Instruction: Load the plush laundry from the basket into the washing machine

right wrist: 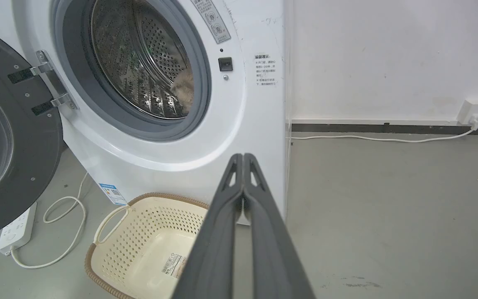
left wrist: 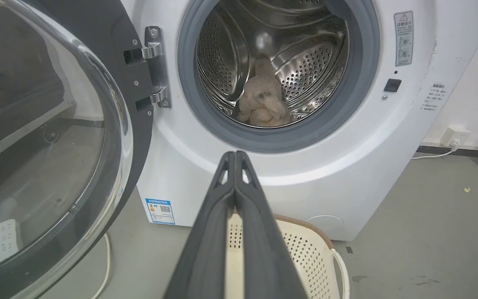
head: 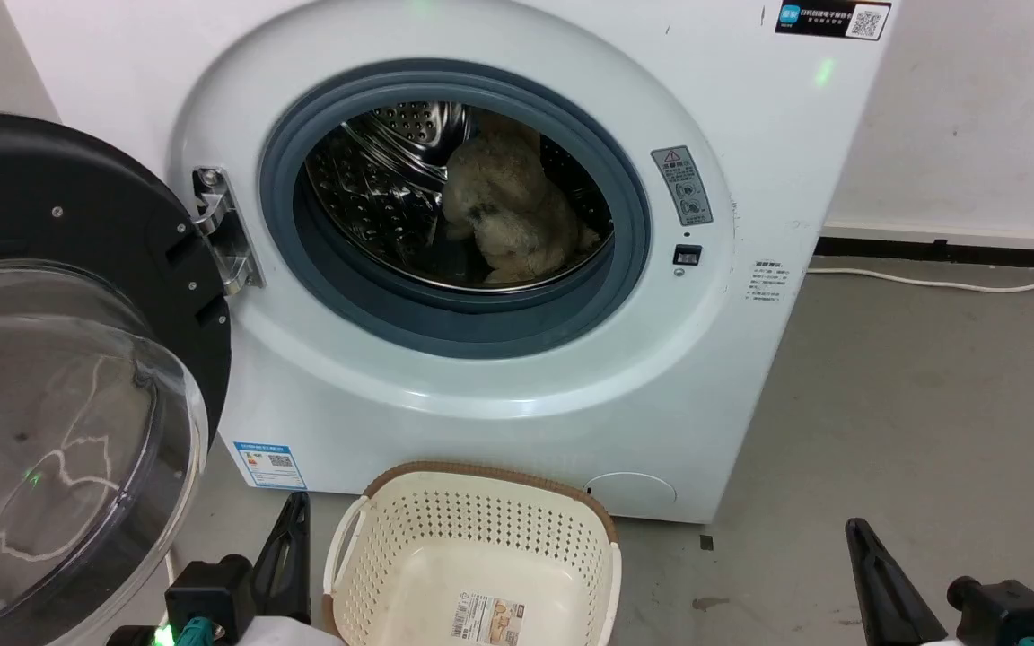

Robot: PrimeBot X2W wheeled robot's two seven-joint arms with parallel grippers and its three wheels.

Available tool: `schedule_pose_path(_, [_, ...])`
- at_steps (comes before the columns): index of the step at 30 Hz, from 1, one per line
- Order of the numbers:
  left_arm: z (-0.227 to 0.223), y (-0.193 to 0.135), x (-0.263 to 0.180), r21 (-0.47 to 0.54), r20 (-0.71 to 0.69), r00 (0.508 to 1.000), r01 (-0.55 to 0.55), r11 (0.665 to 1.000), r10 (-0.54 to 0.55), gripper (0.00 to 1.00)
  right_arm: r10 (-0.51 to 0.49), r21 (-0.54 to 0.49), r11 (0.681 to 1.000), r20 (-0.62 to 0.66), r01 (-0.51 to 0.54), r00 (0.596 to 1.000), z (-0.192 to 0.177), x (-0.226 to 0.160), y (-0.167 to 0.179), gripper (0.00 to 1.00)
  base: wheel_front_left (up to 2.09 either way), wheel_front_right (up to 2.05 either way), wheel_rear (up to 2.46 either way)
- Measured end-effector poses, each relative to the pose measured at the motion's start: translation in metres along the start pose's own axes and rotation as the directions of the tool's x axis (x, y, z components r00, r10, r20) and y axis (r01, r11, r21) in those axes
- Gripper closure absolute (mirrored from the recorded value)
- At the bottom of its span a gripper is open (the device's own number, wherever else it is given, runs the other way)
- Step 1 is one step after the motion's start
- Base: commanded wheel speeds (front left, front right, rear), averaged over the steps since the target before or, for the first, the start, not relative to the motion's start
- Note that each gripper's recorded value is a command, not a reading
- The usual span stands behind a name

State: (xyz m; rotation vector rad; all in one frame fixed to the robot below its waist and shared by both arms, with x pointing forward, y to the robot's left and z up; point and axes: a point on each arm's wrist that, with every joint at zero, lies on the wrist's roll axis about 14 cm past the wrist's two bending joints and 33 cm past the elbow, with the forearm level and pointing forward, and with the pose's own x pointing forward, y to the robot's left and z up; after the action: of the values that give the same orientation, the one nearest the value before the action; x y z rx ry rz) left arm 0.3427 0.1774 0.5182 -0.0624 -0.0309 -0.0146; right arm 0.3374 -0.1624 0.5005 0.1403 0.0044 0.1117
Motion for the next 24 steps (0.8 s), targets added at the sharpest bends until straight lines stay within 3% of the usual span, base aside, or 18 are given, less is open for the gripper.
schedule_pose_path(24, [0.0019, -0.0005, 0.0080, 0.029, -0.008, 1.000, -0.001, 1.000, 0.002, 1.00, 0.007, -0.046, 0.999, -0.010, -0.007, 1.000, 0.0044, 0.0080, 0.0009, 1.00, 0.00, 0.00, 0.00])
